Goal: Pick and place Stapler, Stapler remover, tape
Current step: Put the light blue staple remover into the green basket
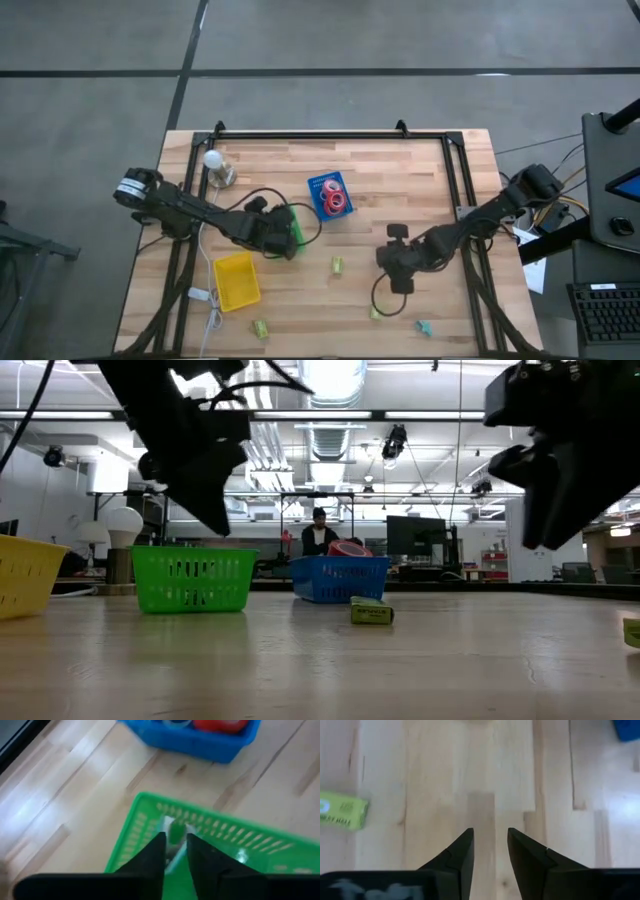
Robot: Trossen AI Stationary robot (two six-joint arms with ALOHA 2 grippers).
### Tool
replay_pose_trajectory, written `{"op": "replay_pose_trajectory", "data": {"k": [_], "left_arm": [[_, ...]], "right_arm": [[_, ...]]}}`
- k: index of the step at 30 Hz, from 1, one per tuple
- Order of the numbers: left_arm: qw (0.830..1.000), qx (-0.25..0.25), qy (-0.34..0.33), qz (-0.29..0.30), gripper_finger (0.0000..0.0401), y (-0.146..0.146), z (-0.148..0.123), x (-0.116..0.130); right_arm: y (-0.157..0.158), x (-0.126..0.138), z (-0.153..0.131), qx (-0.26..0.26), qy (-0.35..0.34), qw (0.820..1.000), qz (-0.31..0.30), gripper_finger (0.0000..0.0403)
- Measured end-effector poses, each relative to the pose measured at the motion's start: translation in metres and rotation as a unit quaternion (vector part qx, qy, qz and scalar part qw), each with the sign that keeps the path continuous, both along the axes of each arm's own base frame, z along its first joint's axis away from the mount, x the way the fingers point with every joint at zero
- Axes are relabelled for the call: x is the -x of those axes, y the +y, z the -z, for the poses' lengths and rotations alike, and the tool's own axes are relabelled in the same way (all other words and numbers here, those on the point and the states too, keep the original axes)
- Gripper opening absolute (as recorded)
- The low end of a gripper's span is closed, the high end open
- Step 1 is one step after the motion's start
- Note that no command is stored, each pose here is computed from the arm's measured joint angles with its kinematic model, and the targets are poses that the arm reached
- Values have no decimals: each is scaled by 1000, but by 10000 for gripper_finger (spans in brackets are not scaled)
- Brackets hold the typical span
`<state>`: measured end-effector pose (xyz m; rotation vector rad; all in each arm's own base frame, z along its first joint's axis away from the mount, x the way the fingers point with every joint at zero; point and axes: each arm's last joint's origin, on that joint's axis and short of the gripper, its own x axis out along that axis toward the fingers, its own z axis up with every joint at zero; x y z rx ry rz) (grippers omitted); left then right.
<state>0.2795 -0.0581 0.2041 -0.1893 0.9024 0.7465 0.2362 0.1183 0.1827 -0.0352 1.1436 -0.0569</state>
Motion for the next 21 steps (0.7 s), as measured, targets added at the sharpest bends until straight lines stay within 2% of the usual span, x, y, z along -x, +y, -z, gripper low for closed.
{"op": "replay_pose_trajectory", "data": {"k": [4,7,10,14,16,21], "left_arm": [[998,4,-60,25,118,-4,-9,-10],[989,4,-137,61,136,-10,-23,-22],[966,-11,-233,111,145,-18,-41,-38],[917,-30,-352,184,146,-30,-67,-51],[898,-33,-383,213,145,-37,-72,-54],[877,-34,-404,257,145,-47,-74,-56]], "right_arm": [[10,12,-7,-7,-1,1000,-4,101],[18,21,-16,-20,-20,1000,-11,93],[23,30,-26,-34,-44,998,-10,85],[28,43,-36,-69,-60,996,-2,76],[31,50,-39,-101,-53,993,3,73],[40,63,-41,-171,-14,985,6,77]]}}
